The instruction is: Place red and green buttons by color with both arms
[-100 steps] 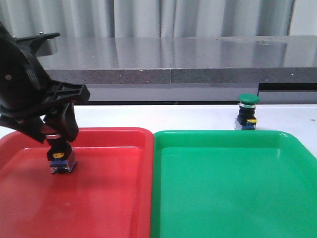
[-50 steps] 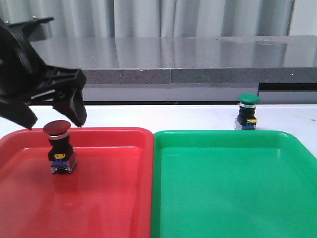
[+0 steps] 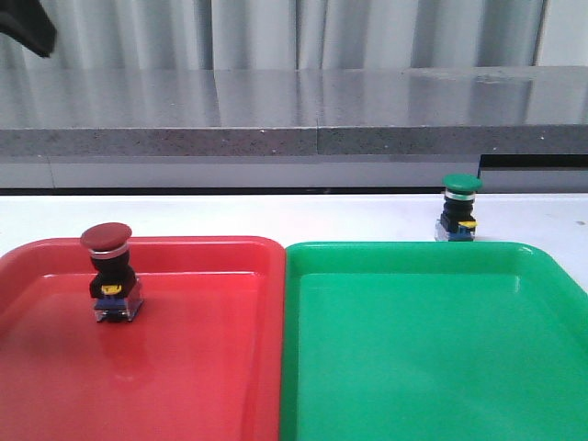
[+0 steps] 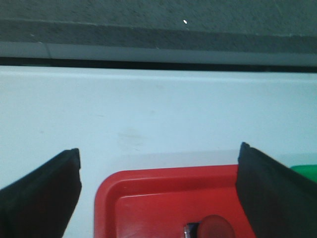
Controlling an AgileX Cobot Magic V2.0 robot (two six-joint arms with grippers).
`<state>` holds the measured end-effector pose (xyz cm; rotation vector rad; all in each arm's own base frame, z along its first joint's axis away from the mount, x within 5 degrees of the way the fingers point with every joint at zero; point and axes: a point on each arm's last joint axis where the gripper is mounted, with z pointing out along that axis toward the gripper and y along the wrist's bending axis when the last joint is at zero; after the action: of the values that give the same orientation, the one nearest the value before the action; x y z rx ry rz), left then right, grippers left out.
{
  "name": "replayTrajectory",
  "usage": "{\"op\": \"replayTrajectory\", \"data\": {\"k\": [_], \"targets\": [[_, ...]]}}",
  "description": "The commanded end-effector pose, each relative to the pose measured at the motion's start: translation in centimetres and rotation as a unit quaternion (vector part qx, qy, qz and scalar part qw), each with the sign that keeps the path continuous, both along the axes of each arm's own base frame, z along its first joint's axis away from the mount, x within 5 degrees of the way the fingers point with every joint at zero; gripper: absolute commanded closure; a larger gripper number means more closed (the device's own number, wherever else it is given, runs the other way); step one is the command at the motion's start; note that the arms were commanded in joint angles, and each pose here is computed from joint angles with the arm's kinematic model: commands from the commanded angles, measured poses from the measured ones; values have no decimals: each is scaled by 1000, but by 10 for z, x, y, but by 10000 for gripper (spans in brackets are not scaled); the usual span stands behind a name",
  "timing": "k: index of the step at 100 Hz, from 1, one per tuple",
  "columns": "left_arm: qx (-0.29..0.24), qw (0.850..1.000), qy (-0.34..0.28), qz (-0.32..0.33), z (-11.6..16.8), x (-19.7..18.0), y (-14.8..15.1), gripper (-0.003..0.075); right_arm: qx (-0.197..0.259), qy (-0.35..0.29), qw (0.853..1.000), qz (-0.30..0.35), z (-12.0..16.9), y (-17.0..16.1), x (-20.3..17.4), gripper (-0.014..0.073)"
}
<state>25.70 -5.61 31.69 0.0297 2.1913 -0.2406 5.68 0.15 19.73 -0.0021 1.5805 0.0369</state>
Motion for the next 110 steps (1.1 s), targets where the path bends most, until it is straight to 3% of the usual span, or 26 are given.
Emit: {"op": "replayTrajectory", "data": {"k": [1, 47, 61, 94, 110], "targets": [[-19, 997, -76, 20, 28, -14, 12, 113, -4, -62, 998, -3, 14, 0, -3, 663], [-22, 983, -178, 25, 18, -118, 33, 134, -4, -62, 998, -3, 14, 0, -3, 663], [-19, 976, -215, 24, 14, -145, 38, 270, -4, -62, 998, -3, 14, 0, -3, 663], [-19, 965, -260, 24, 16, -169, 43, 725, -4, -62, 998, -3, 14, 0, -3, 663], [-18, 966, -258, 24, 16, -169, 43, 739, -4, -62, 998, -3, 14, 0, -3, 663]]}}
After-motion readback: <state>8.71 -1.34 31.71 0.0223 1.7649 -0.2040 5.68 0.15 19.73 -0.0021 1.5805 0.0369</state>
